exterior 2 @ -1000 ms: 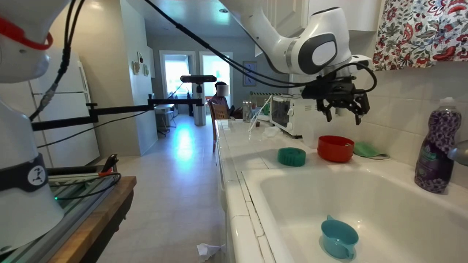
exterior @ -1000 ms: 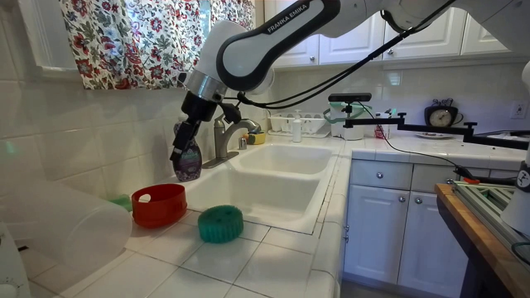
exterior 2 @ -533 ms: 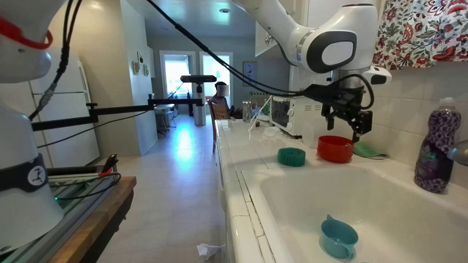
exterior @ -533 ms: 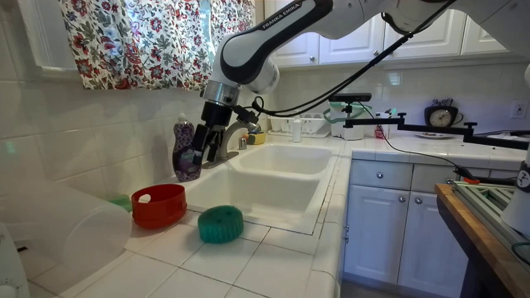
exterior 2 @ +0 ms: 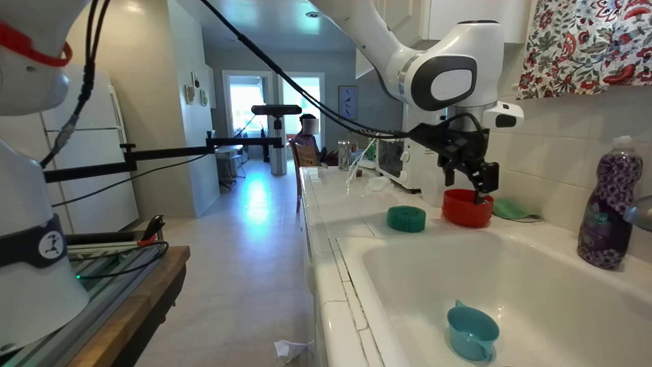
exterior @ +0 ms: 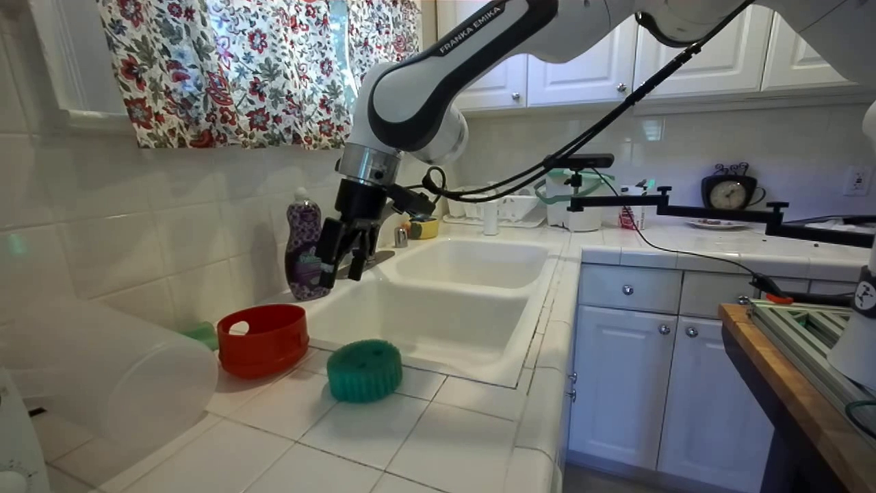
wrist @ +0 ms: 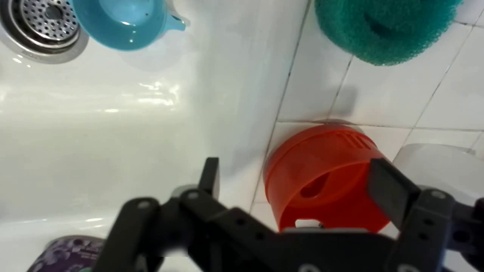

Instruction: Take the red lid out of the sink and place it on the left side of the countertop.

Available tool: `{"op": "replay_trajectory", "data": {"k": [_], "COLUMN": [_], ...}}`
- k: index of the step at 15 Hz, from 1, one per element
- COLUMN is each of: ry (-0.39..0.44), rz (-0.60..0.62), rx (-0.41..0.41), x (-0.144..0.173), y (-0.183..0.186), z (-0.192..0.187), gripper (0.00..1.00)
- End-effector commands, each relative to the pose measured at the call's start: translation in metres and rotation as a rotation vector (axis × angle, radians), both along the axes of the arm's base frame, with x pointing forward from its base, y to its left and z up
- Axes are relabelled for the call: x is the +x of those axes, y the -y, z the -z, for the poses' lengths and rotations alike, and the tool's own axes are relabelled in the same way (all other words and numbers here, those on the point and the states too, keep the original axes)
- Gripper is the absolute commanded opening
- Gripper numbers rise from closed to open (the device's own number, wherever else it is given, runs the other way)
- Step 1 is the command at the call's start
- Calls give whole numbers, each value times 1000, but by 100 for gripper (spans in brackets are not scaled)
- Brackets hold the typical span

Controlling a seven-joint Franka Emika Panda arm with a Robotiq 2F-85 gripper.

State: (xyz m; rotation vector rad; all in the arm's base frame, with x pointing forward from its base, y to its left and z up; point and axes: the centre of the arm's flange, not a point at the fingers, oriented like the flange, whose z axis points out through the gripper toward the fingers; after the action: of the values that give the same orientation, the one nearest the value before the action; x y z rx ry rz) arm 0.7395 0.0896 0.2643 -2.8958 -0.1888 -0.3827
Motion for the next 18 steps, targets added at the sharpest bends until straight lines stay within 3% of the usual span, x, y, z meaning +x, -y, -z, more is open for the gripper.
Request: {"op": "replay_trajectory", "data": {"k": [1, 4, 8, 12, 18], "ry": [-15, -33, -34, -158, -306], "rz": [-2, -21, -35, -52, -54], "rx": [89, 130, 60, 40, -7], "x": [1, -14, -25, -49, -84], "y": [-8, -14, -2, 16, 26], "z": [13, -11, -65, -104, -130], "gripper": [100, 100, 100, 100, 100]}}
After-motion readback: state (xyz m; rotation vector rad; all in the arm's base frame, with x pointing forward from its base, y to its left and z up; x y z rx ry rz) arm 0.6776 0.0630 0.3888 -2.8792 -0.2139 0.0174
